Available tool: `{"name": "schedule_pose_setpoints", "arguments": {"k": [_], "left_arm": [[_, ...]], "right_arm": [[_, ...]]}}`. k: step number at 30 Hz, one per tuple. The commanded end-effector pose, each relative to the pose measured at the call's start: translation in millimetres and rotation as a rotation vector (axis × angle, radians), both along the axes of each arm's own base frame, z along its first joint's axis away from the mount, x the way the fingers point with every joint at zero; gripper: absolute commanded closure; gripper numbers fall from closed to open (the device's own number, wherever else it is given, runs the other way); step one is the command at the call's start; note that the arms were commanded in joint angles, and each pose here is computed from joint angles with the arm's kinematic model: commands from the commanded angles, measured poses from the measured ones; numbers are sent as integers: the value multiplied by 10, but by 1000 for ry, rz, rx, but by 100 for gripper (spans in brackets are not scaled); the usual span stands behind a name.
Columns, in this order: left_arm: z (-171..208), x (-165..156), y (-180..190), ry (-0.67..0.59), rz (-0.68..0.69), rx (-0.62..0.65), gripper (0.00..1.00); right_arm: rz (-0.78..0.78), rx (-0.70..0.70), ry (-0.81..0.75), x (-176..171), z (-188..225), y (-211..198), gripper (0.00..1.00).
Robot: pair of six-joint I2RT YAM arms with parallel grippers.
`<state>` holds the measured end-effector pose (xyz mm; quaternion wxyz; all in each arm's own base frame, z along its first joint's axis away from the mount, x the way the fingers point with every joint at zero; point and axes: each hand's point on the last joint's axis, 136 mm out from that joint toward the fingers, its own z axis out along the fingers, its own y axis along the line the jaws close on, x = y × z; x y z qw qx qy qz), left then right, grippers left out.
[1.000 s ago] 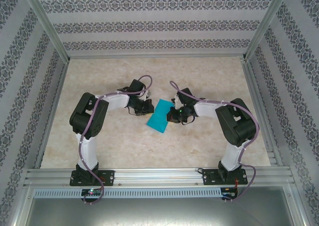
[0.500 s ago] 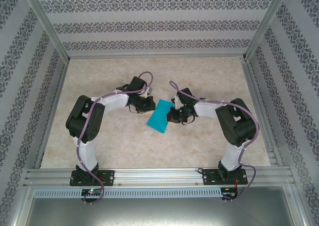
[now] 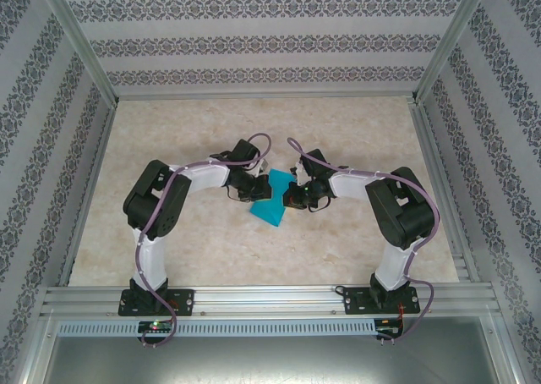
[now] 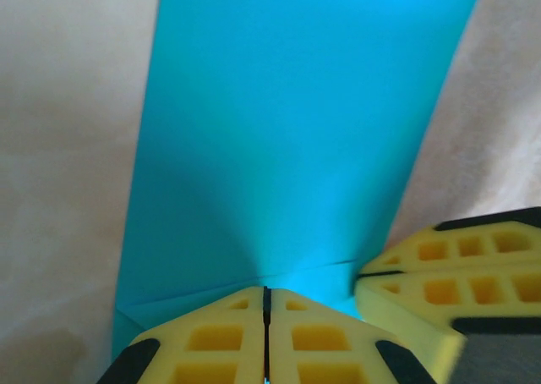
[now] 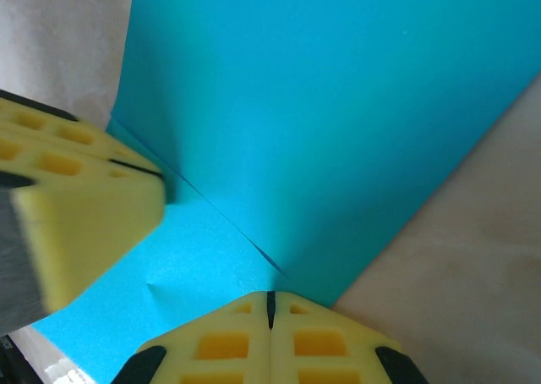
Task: Fold a paper plane with a square sheet of paper (pick it up from the middle)
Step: Fold the triangle a second time at the center of the table.
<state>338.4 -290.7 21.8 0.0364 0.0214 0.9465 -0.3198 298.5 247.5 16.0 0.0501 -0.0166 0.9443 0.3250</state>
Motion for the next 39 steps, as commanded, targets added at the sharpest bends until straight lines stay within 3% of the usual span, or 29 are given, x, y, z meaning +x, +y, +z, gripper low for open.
{"name": "schedule_pose_setpoints", "arguments": {"k": [1, 11, 20, 28, 39], "left_arm": [[-57, 9, -30, -8, -14, 6, 91], [-321, -120, 103, 28, -28, 72, 91], [-449, -182, 172, 42, -33, 105, 91], [-450, -172, 162, 44, -39, 104, 91], [-476, -207, 191, 53, -41, 109, 91]], "right_arm": [[13, -66, 20, -89, -69, -68, 100], [-10, -35, -29, -6, 162, -34, 99], [-32, 118, -41, -120, 479, 183, 95], [-7, 181, 11, -391, 379, 405, 95], [10, 164, 34, -388, 205, 464, 95]]}}
